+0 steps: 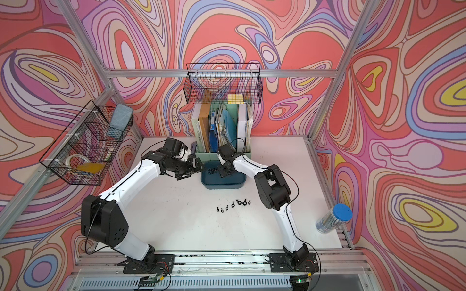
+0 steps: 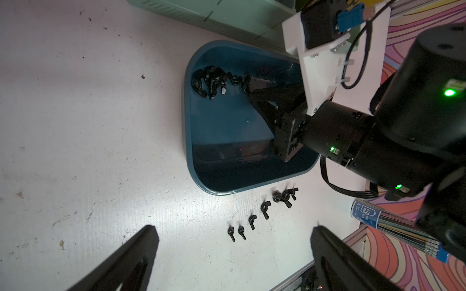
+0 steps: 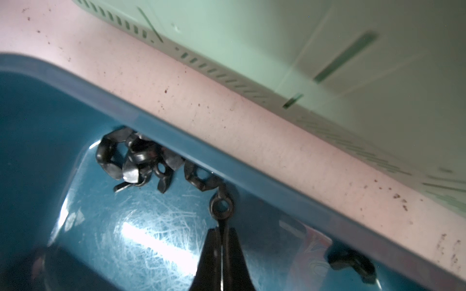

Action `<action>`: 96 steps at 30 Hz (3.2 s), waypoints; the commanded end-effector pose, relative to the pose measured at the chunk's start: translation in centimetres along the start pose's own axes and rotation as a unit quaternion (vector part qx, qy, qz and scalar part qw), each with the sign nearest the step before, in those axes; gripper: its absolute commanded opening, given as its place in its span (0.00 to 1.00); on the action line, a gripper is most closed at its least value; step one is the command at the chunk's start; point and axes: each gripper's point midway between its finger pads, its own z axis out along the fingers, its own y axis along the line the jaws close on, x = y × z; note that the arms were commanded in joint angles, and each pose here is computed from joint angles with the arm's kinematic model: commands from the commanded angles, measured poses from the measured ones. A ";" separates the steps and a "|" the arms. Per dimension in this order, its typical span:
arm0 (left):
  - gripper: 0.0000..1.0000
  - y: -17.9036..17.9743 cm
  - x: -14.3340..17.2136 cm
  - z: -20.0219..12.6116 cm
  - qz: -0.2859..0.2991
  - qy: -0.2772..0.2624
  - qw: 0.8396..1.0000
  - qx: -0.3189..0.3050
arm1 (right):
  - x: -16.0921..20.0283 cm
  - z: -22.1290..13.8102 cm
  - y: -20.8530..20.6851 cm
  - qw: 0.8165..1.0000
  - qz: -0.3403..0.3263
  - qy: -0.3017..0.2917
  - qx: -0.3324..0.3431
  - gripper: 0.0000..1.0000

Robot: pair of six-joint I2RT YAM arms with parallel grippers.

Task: Take out the wing nut from the storage box
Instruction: Pick up the wing nut from the storage box, then place the wing nut at the center of the board, then pick up the wing nut from the storage box.

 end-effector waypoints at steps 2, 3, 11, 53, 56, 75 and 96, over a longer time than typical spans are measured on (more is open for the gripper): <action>0.99 -0.4 0.1 -1.1 0.016 -0.010 1.000 0.008 | -0.9 -2.6 0.0 1.000 0.016 -0.020 0.006 0.00; 0.99 -0.4 0.1 -1.1 0.016 -0.011 1.000 0.009 | -0.9 -3.2 0.0 1.000 0.020 -0.023 0.005 0.00; 0.99 -1.0 0.0 -1.2 0.024 -0.020 0.999 0.030 | 0.4 -8.4 -0.6 0.997 0.055 -0.040 0.022 0.00; 0.99 -4.1 -1.9 2.6 0.019 0.013 0.997 0.071 | 22.0 -13.1 -3.0 0.968 0.232 0.076 0.067 0.00; 0.99 -4.1 -1.8 2.6 0.018 0.014 0.997 0.069 | 22.8 -12.5 -3.1 0.967 0.231 0.086 0.071 0.00; 0.99 -4.2 -2.0 2.6 0.021 0.014 0.997 0.070 | 23.3 -11.5 -3.8 0.968 0.214 0.096 0.091 0.04; 0.99 0.0 -2.8 1.5 0.013 -0.021 0.998 -0.053 | 11.1 -17.4 -3.5 0.979 0.182 -0.032 0.083 0.54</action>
